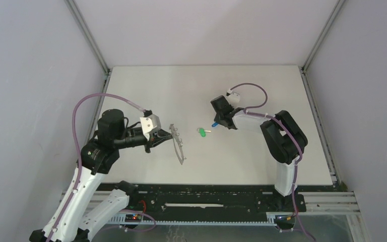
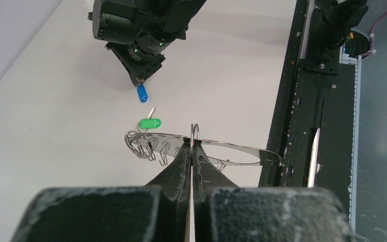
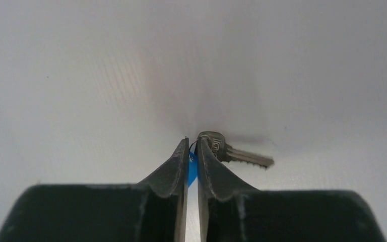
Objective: Put the keys on the keyring
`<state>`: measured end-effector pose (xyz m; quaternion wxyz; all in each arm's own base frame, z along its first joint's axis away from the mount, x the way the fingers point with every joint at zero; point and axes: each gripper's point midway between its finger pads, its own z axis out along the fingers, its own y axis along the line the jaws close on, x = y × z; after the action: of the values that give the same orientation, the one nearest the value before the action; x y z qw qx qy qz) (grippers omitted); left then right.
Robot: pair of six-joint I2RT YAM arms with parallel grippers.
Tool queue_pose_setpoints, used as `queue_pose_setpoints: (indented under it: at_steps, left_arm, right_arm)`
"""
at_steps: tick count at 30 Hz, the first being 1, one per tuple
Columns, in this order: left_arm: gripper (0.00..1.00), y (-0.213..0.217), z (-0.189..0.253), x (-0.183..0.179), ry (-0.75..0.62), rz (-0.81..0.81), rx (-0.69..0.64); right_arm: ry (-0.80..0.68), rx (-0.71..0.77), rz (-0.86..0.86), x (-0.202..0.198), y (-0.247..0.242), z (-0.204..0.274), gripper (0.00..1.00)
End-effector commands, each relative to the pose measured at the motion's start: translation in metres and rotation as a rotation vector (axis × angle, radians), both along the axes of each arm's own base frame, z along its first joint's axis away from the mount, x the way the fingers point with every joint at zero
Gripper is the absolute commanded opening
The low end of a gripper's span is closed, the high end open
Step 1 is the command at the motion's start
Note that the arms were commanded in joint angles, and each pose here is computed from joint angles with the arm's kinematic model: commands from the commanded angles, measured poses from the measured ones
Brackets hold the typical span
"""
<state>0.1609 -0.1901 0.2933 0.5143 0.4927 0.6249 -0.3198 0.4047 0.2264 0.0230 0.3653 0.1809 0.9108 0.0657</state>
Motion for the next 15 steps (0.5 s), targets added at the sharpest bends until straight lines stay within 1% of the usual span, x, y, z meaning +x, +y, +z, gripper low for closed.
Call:
queue_pose_setpoints:
  at_steps: [1, 4, 5, 15]
  left_arm:
    - [0.00, 0.000, -0.001, 0.000, -0.029, -0.015, -0.006]
    - [0.00, 0.000, -0.001, -0.001, -0.029, -0.015, -0.007]
    - [0.00, 0.000, -0.001, 0.000, -0.029, -0.014, -0.006]
    - [0.00, 0.000, 0.000, -0.002, -0.028, -0.016, -0.012]
  right_arm:
    - [-0.061, -0.006, 0.010, 0.011, 0.008, 0.019, 0.12]
    - [-0.073, -0.017, 0.044, 0.009, 0.013, 0.024, 0.02]
    - [-0.075, -0.020, 0.055, 0.008, 0.014, 0.026, 0.00]
    - [-0.087, -0.018, 0.163, -0.008, 0.029, 0.044, 0.00]
